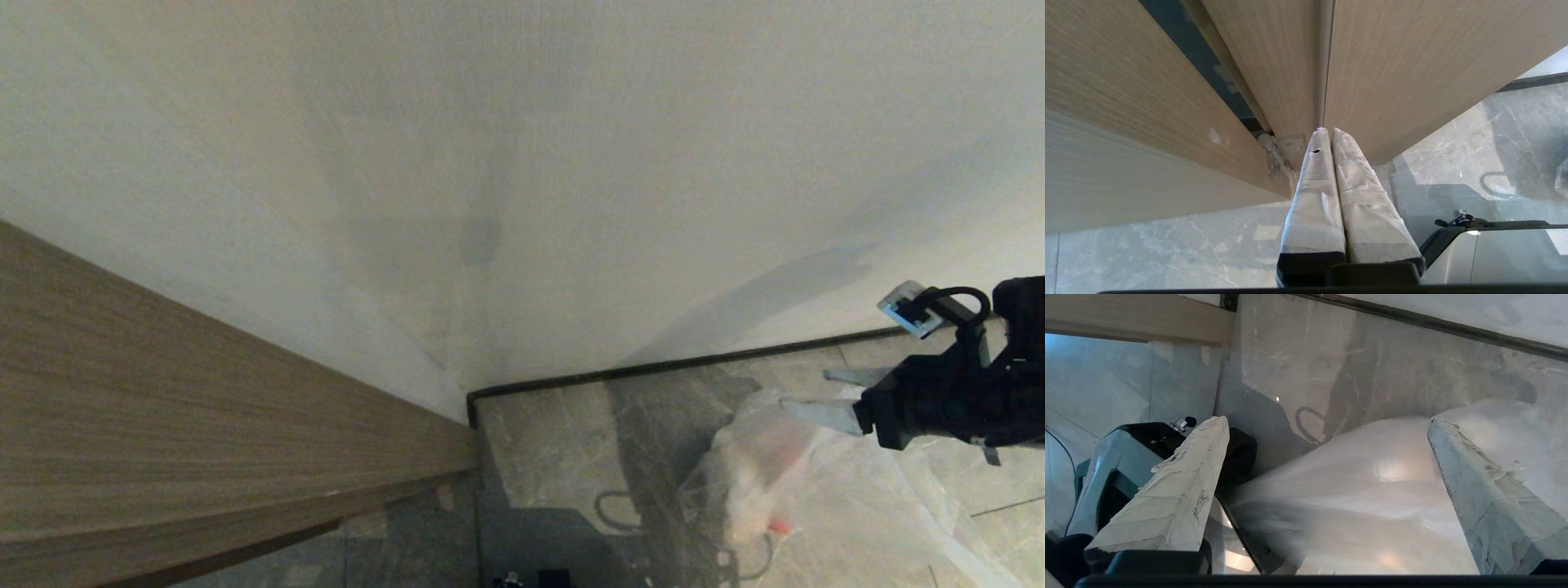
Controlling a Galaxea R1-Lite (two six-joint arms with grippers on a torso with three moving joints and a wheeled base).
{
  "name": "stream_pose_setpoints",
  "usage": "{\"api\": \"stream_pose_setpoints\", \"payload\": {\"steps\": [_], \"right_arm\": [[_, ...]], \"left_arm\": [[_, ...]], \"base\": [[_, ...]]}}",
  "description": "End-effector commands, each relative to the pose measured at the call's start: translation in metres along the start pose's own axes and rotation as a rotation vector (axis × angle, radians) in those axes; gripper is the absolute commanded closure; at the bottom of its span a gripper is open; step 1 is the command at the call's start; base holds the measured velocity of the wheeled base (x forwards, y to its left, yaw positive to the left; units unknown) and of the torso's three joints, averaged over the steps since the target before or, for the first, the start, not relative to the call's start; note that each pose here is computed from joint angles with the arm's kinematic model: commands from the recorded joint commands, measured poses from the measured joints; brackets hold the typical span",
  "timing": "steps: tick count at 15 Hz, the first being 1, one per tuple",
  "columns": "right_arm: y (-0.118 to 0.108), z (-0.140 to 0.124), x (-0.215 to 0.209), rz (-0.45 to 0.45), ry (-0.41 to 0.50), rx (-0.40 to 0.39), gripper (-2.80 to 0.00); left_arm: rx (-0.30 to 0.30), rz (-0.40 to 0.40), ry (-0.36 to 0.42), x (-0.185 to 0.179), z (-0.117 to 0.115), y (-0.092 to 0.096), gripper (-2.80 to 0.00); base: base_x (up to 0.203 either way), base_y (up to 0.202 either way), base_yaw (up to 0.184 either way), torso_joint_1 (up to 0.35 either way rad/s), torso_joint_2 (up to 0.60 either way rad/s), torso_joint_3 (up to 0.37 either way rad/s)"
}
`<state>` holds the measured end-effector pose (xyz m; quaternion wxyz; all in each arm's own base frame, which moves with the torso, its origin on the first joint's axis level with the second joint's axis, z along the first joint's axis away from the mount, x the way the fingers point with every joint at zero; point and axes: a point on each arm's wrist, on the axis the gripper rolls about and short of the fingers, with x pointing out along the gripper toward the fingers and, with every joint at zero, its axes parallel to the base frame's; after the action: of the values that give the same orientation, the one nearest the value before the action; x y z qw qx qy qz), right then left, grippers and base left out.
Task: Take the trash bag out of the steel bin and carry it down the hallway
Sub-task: Put the trash bag at the door
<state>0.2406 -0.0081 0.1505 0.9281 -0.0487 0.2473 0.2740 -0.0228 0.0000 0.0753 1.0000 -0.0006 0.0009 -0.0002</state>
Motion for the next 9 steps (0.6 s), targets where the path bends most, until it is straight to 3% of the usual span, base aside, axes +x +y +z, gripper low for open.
{"api": "stream_pose_setpoints", "payload": {"steps": [1, 3, 7, 9], "right_arm": [[-0.003, 0.003, 0.001, -0.024, 0.004, -0.001, -2.80], [0.000, -0.003, -0.001, -0.060, 0.041, 0.012, -2.80], [-0.006, 0.007, -0.002, -0.093, 0.008, -0.005, -2.80], [-0.010, 0.013, -0.005, -0.179, 0.003, -0.009, -2.80]], "left_arm": [[0.000, 0.000, 0.000, 0.000, 0.000, 0.000, 0.00], [0.000, 0.000, 0.000, 0.000, 0.000, 0.000, 0.00], [0.000, 0.000, 0.000, 0.000, 0.000, 0.000, 0.00], [0.000, 0.000, 0.000, 0.000, 0.000, 0.000, 0.00]], "base": [[0.000, 0.000, 0.000, 0.000, 0.00, 0.000], [0.000, 0.000, 0.000, 0.000, 0.00, 0.000], [0.000, 0.000, 0.000, 0.000, 0.00, 0.000], [0.000, 0.000, 0.000, 0.000, 0.00, 0.000]]}}
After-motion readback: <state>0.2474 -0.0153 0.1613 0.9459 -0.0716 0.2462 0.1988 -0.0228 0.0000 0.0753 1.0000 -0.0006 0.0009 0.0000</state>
